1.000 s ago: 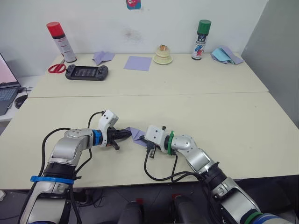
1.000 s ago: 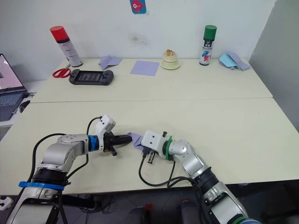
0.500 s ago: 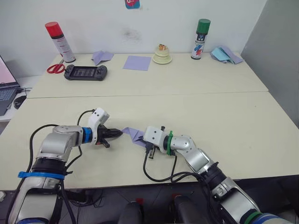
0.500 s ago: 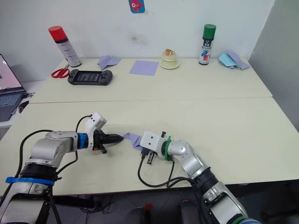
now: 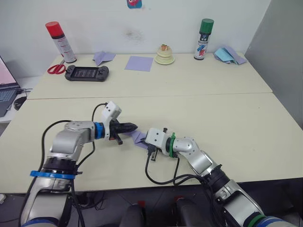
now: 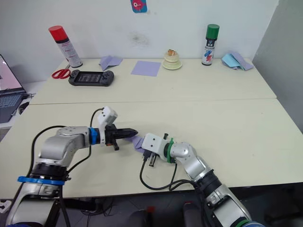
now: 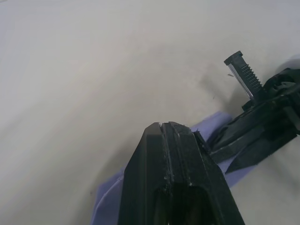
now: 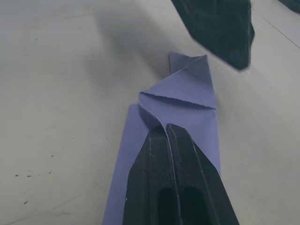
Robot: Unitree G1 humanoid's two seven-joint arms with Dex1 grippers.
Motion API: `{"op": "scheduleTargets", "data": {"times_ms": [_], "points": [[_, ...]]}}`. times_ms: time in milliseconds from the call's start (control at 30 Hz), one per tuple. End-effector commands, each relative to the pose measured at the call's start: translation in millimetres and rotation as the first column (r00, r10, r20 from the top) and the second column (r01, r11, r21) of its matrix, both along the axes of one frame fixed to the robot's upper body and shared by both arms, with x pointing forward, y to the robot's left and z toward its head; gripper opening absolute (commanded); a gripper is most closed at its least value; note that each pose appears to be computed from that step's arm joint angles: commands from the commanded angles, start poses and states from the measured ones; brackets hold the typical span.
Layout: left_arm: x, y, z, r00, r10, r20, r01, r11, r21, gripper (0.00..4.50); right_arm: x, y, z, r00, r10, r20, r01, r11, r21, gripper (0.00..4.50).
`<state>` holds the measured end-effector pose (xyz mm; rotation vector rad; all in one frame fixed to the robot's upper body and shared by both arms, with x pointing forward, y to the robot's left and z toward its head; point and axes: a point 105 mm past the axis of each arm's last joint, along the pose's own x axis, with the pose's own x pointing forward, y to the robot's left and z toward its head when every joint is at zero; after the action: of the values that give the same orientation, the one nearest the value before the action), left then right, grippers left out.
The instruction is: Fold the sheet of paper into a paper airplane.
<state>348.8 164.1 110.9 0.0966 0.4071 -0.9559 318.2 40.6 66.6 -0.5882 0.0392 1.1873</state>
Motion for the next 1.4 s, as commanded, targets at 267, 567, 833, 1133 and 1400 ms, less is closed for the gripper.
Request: {"op": "scheduleTargets", "data": {"times_ms": [267, 567, 833, 1133, 1400], "points": [[11, -2, -13, 0.997, -0.002, 0.074, -0.008, 0.991, 0.133, 0.0, -8, -2, -18, 0.998, 0.013, -0.059, -0.016, 0.998, -0.053, 0.02], [7, 2, -34, 0.995, -0.04, 0.09, 0.018, 0.974, 0.225, 0.0, -9, -1, -17, 0.998, 0.024, -0.063, -0.027, 0.998, -0.054, 0.02], [4, 8, -42, 0.993, -0.058, 0.103, 0.028, 0.963, 0.268, 0.0, -11, 0, -16, 0.997, 0.042, -0.066, -0.045, 0.998, -0.049, 0.02], [5, 9, -46, 0.99, -0.07, 0.123, 0.032, 0.956, 0.29, 0.0, -9, 5, -4, 0.996, 0.068, -0.063, -0.07, 0.997, -0.025, 0.02], [3, 8, -55, 0.988, -0.093, 0.121, 0.049, 0.944, 0.327, 0.0, -12, 6, -14, 0.993, 0.069, -0.091, -0.074, 0.996, -0.052, 0.02]]}}
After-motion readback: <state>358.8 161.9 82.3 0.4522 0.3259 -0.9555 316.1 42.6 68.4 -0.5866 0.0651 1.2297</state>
